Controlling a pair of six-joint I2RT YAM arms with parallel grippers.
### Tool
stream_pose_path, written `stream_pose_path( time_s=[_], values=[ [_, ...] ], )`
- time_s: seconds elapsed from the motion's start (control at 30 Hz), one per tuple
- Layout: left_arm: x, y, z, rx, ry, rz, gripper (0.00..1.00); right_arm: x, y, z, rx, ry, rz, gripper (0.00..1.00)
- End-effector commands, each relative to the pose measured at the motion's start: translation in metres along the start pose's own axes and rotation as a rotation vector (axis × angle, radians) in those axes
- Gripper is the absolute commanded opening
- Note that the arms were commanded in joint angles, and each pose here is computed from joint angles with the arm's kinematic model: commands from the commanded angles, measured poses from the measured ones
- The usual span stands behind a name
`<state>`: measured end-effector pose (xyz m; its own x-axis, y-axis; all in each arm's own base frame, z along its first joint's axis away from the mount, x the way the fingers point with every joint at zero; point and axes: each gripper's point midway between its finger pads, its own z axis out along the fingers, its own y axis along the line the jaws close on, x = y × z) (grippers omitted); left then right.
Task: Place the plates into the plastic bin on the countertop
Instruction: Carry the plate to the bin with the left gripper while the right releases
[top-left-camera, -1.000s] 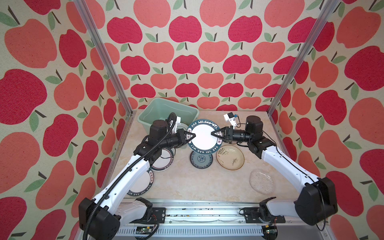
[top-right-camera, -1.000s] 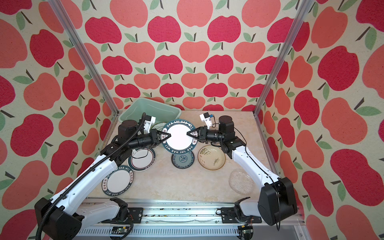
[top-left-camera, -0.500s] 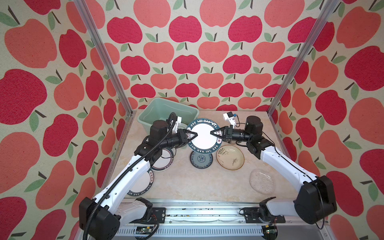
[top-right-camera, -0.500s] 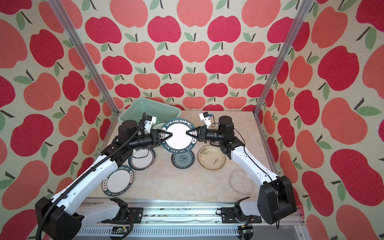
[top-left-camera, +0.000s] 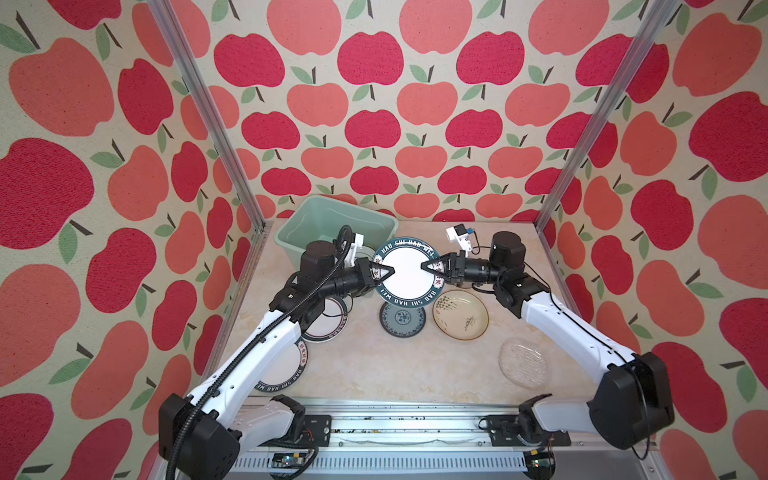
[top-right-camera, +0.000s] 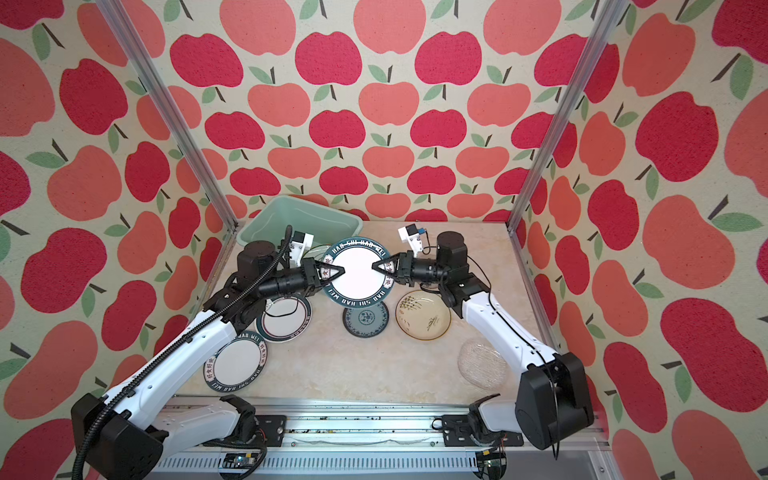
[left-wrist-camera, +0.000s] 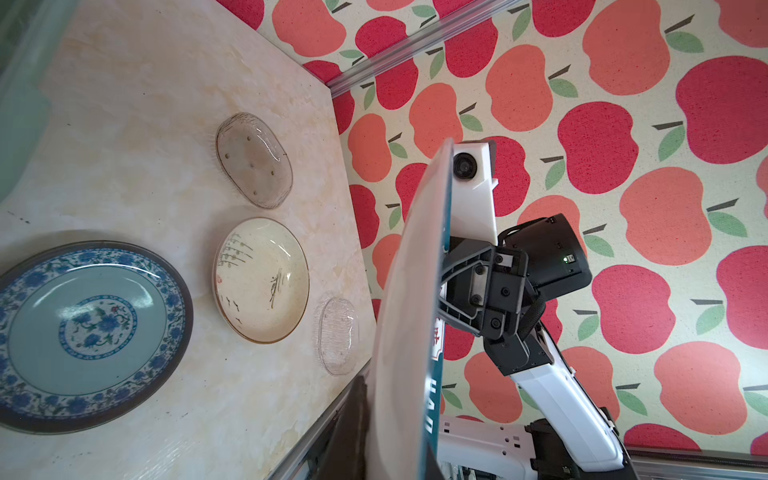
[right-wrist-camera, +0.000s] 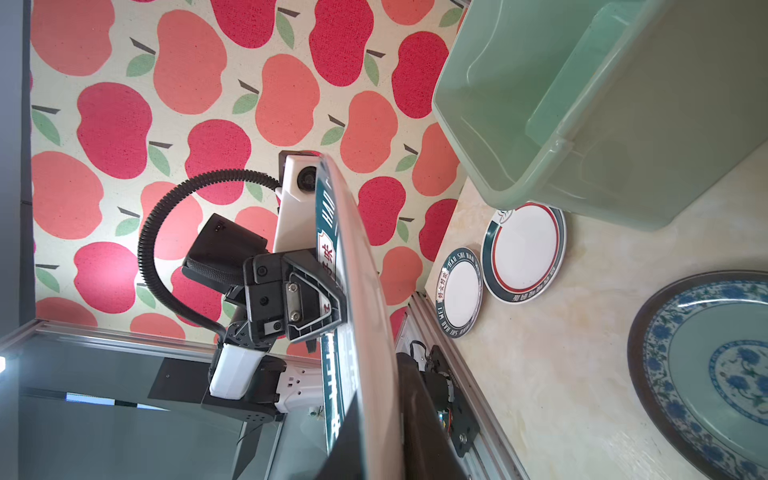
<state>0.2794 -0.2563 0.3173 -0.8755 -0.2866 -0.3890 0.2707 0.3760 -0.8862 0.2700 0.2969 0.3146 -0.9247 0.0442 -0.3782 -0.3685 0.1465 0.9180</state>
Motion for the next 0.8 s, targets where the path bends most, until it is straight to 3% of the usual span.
stream_pose_path(
  time_s=[0.0, 0.13, 0.2, 0.27, 0.5, 0.77],
  values=[
    [-0.009, -0.01, -0.011, -0.013, -0.021, 0.043, 0.0, -0.002, 0.008, -0.012, 0.067, -0.01, -0.06, 0.33],
    [-0.033, -0.012, -0.03, -0.095, -0.063, 0.123, 0.0, -0.004, -0.009, -0.037, 0.24, -0.036, -0.066, 0.53],
    [-0.052, -0.01, -0.042, -0.142, -0.088, 0.16, 0.0, -0.003, -0.022, -0.053, 0.344, -0.043, -0.064, 0.57],
    [-0.075, -0.009, -0.056, -0.201, -0.109, 0.209, 0.0, -0.001, -0.035, -0.068, 0.436, -0.044, -0.048, 0.58],
    [-0.143, 0.022, -0.08, -0.43, -0.088, 0.349, 0.0, 0.026, -0.062, -0.085, 0.56, 0.026, -0.021, 0.58],
    [-0.212, 0.066, -0.05, -0.499, -0.031, 0.402, 0.0, 0.062, -0.089, -0.092, 0.615, 0.122, 0.061, 0.58]
  ],
)
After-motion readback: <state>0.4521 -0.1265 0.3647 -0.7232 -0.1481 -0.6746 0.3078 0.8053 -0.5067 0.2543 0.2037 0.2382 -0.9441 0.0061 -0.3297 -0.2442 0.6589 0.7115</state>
